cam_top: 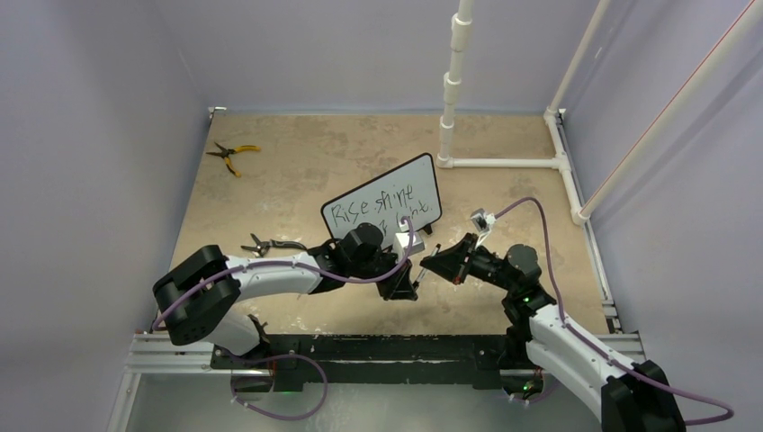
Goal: Write a sentence on the whiteboard
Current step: Close the whiteboard marker at the center of the board, then place the whiteboard marker at the center of the board.
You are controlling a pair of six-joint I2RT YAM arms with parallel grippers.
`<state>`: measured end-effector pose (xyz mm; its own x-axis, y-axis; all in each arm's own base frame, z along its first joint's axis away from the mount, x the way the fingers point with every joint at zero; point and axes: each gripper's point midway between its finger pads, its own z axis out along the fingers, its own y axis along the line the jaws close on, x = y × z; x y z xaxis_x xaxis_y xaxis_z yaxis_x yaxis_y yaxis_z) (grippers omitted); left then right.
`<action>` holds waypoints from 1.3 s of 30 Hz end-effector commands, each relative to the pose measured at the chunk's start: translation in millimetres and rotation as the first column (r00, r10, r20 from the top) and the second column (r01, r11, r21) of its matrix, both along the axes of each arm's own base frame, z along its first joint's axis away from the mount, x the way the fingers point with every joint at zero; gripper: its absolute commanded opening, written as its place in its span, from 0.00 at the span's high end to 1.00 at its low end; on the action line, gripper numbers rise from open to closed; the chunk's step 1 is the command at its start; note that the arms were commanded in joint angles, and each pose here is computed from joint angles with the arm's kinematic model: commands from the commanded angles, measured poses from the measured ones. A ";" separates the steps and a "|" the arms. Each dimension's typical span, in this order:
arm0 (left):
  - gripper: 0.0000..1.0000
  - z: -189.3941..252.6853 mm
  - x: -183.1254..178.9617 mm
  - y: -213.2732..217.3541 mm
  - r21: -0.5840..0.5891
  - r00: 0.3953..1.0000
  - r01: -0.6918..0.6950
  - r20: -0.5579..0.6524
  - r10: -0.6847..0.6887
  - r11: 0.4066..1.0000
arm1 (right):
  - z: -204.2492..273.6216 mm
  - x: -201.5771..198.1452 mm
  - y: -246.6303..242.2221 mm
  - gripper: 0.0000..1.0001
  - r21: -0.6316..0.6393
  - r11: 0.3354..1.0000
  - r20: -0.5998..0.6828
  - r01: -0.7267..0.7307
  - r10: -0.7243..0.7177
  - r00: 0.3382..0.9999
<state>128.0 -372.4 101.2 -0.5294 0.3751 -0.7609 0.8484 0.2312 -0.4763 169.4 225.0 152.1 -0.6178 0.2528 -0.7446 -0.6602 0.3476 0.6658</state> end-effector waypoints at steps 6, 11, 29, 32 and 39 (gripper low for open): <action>1.00 209.7 43.3 -40.9 -0.564 0.932 0.142 0.352 0.081 0.813 | -70.7 -78.5 1.5 1.00 -0.077 0.944 -0.311 -0.320 0.282 0.907; 1.00 213.0 42.5 -40.0 -0.571 0.933 0.149 0.352 0.076 0.808 | -70.9 -82.5 3.0 1.00 -0.072 0.937 -0.314 -0.343 0.305 0.899; 0.66 157.4 91.0 -9.1 -0.319 0.924 -0.166 0.280 0.260 0.933 | -42.0 31.6 -22.5 1.00 -0.187 0.924 -0.348 0.333 -0.379 0.857; 0.53 160.0 90.6 1.2 -0.298 0.917 -0.200 0.278 0.285 0.934 | -44.5 52.7 -39.6 1.00 -0.247 0.853 -0.331 0.459 -0.520 0.788; 0.40 193.0 102.1 15.6 -0.284 0.906 -0.257 0.261 0.332 0.924 | -54.1 90.5 -82.3 0.76 -0.399 0.649 -0.254 0.648 -0.757 0.602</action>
